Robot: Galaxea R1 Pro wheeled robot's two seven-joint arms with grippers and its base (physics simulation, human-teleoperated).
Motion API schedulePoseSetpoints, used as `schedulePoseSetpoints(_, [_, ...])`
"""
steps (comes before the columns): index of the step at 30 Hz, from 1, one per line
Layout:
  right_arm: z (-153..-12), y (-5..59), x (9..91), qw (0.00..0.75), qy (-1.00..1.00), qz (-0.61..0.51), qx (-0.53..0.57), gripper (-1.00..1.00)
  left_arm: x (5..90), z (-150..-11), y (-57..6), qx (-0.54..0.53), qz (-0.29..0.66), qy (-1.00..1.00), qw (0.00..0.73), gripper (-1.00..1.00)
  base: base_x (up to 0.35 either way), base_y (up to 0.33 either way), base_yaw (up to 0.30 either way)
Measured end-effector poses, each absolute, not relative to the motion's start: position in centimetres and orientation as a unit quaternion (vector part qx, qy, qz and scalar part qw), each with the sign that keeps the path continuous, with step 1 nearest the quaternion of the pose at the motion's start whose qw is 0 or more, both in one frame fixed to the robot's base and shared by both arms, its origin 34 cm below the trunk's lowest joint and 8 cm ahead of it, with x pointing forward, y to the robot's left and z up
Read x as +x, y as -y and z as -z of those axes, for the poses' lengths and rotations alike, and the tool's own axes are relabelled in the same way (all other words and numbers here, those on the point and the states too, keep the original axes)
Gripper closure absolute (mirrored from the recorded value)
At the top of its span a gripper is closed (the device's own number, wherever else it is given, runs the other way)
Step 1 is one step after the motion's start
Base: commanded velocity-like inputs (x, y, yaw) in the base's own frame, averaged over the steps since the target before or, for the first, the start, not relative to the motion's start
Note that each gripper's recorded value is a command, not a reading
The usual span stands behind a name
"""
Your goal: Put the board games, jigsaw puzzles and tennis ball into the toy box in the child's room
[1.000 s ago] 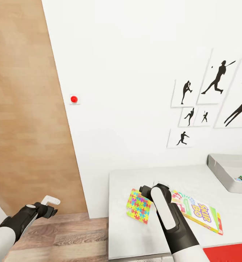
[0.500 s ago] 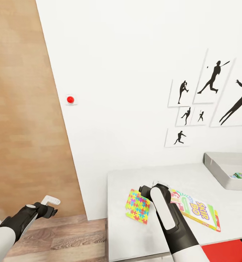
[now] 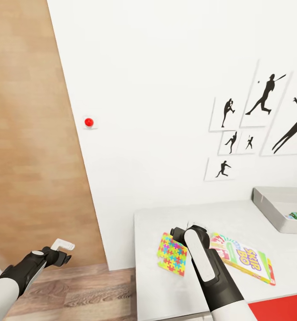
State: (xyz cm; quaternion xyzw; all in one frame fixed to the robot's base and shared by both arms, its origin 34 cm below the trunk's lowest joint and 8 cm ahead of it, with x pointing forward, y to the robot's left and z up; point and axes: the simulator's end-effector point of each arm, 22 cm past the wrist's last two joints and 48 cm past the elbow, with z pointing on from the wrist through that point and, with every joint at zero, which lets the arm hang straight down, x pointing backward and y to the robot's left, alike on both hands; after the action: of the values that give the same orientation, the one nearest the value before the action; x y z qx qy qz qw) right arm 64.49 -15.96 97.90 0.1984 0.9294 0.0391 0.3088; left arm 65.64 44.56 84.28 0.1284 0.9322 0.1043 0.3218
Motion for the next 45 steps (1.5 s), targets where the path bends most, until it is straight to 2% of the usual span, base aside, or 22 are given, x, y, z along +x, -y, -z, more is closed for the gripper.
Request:
schedulePoseSetpoints(12, [-97.6, 16.0, 64.5, 0.306, -0.930, -0.042, 0.201, -1.00, 65.5, -83.9, -44.2, 0.133, -0.103, -0.933, 0.319, -1.00, 0.000, 0.071, 0.000])
schedulePoseSetpoints(23, [-99.0, 15.7, 64.9, 0.323, -0.922, -0.055, 0.205, -1.00, 65.8, -82.5, -38.5, 0.179, -0.081, -0.929, 0.314, -1.00, 0.000, 0.001, 0.000])
schedulePoseSetpoints(30, [-101.3, 15.7, 65.3, 0.349, -0.912, -0.063, 0.208, -1.00, 65.8, -82.4, -38.1, 0.185, -0.081, -0.928, 0.313, -1.00, 0.000, 0.000, 0.000])
schedulePoseSetpoints(45, [-101.3, 16.1, 65.3, 0.350, -0.912, -0.060, 0.207, -1.00, 65.8, -82.4, -38.3, 0.184, -0.081, -0.928, 0.313, -1.00, 0.000, 0.000, 0.000])
